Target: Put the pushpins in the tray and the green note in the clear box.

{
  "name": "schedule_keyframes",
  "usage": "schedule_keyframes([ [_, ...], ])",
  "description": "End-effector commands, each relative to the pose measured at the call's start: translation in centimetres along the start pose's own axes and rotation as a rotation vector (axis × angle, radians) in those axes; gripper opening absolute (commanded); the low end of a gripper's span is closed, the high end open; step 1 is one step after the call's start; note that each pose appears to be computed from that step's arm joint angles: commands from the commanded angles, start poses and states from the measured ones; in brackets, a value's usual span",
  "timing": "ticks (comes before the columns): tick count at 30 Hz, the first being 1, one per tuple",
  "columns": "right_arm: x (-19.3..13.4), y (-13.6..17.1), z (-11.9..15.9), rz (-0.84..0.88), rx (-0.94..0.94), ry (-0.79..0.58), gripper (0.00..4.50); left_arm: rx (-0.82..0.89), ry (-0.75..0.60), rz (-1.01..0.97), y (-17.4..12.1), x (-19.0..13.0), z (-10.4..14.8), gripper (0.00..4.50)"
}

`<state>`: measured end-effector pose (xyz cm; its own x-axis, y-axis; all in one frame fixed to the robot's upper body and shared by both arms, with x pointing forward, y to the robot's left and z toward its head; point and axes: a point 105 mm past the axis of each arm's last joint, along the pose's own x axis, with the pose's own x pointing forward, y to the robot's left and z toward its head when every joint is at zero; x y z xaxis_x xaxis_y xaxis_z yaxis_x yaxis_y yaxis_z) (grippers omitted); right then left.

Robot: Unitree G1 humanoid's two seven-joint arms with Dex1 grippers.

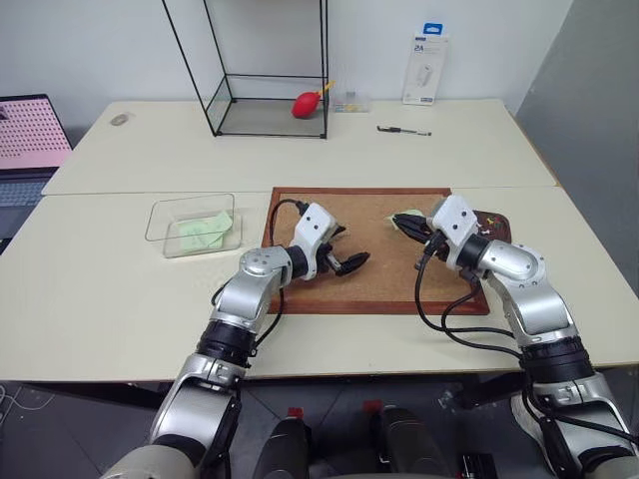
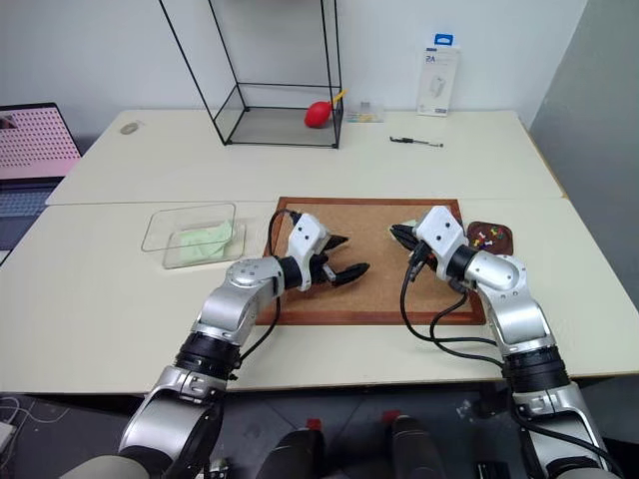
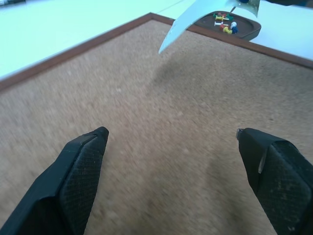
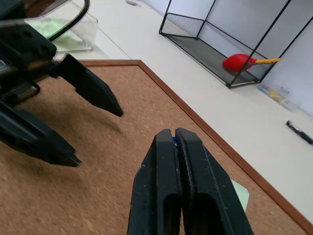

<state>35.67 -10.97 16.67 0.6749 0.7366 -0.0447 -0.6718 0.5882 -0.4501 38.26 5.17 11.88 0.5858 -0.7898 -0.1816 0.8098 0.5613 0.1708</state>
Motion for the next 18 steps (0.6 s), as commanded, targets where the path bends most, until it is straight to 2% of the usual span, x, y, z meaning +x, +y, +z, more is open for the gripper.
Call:
schedule_keyframes([
  [1,0.0,-0.1,2.4,0.004,0.048,-0.063,0.00,0.139,-0.079,-0.004,0.4,1.2,2.9,4.44],
  [7,0.2,0.3,3.1,0.007,0.110,-0.061,0.00,0.178,-0.109,-0.023,0.9,2.8,4.0,4.44],
  [14,0.4,0.6,3.5,-0.002,0.145,-0.058,0.00,0.134,-0.135,-0.060,0.9,4.1,4.5,4.44],
  [18,0.4,0.7,3.6,-0.007,0.157,-0.058,0.00,0.128,-0.139,-0.079,0.9,4.3,4.5,3.84],
])
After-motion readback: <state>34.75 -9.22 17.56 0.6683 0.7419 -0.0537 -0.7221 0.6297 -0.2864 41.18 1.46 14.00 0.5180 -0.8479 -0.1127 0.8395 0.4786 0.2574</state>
